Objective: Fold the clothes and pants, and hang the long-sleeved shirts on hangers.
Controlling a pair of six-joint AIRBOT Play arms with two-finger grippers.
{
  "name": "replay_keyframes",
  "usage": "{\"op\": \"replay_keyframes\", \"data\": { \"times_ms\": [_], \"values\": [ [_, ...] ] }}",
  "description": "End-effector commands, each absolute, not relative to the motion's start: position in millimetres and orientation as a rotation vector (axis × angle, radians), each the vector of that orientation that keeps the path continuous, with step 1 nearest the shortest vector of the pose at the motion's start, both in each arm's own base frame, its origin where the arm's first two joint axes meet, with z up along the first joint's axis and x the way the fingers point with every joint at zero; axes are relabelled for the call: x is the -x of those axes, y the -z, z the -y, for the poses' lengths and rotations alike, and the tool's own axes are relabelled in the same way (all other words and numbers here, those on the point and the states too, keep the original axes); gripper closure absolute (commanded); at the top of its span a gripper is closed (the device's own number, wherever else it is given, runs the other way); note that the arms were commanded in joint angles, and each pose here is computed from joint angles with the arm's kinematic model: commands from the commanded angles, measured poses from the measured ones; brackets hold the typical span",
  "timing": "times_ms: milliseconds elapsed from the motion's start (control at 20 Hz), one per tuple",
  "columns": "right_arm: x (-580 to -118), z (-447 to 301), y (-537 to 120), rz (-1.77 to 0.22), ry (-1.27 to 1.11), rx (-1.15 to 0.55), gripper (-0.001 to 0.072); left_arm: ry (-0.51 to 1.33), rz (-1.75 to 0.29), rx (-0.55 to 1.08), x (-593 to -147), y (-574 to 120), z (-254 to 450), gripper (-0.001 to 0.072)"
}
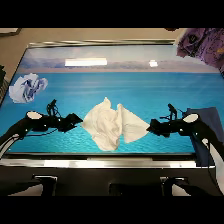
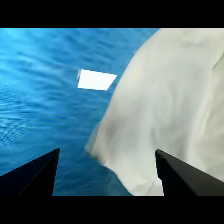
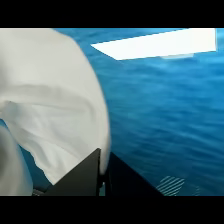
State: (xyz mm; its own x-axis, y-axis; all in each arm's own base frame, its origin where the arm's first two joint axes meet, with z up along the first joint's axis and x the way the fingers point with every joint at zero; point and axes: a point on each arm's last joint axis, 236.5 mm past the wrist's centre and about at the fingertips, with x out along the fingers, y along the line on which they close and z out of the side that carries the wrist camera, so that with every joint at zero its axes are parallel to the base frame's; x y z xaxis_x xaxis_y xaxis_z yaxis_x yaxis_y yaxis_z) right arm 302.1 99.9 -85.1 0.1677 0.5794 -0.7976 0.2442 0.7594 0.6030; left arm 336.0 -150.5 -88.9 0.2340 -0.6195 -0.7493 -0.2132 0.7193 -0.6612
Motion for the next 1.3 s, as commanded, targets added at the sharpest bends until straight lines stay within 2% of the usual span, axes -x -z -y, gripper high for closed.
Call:
{"op": "replay_keyframes", "data": {
  "times_ms": [0, 150, 200, 300, 350, 400, 550, 650, 800, 900, 1050, 1150, 1250],
  "values": [
    [-304, -99, 85, -1.408, -0.268, -0.723, 0.068, 0.342, -1.364, 0.756, -331, 98, 167, 0.0003],
    [-303, -100, 85, -1.407, -0.28, -0.712, 0.068, 0.313, -1.304, 0.775, -345, 96, 170, 0.001],
    [-303, -100, 84, -1.407, -0.281, -0.712, 0.068, 0.298, -1.277, 0.794, -352, 95, 171, 0.0091],
    [-306, -99, 79, -1.38, -0.293, -0.689, 0.068, 0.262, -1.234, 0.832, -364, 95, 173, 0.0284],
    [-310, -97, 76, -1.353, -0.293, -0.676, 0.068, 0.258, -1.228, 0.847, -367, 96, 177, 0.0443],
    [-315, -95, 70, -1.321, -0.288, -0.671, 0.068, 0.272, -1.236, 0.839, -366, 97, 184, 0.0696],
    [-327, -94, 44, -1.23, -0.309, -0.637, 0.0682, 0.339, -1.194, 0.806, -379, 73, 196, 0.0694],
    [-353, -83, 7, -1.108, -0.336, -0.52, 0.0683, 0.386, -1.071, 0.727, -410, 29, 190, 0.0695],
    [-408, -63, -86, -0.889, -0.324, -0.386, 0.0683, 0.4, -0.808, 0.613, -466, -87, 157, 0.0695],
    [-442, -51, -182, -0.664, -0.316, -0.287, 0.0683, 0.362, -0.639, 0.502, -486, -178, 124, 0.0695],
    [-450, -25, -346, -0.315, -0.23, -0.138, 0.0683, 0.218, -0.417, 0.318, -479, -305, 67, 0.0695],
    [-424, -11, -432, -0.151, -0.159, -0.054, 0.0682, 0.088, -0.258, 0.237, -450, -388, 30, 0.0695],
    [-387, 1, -493, -0.026, -0.085, 0.002, 0.0682, -0.011, -0.134, 0.251, -409, -448, 3, 0.0695]
  ]
}}
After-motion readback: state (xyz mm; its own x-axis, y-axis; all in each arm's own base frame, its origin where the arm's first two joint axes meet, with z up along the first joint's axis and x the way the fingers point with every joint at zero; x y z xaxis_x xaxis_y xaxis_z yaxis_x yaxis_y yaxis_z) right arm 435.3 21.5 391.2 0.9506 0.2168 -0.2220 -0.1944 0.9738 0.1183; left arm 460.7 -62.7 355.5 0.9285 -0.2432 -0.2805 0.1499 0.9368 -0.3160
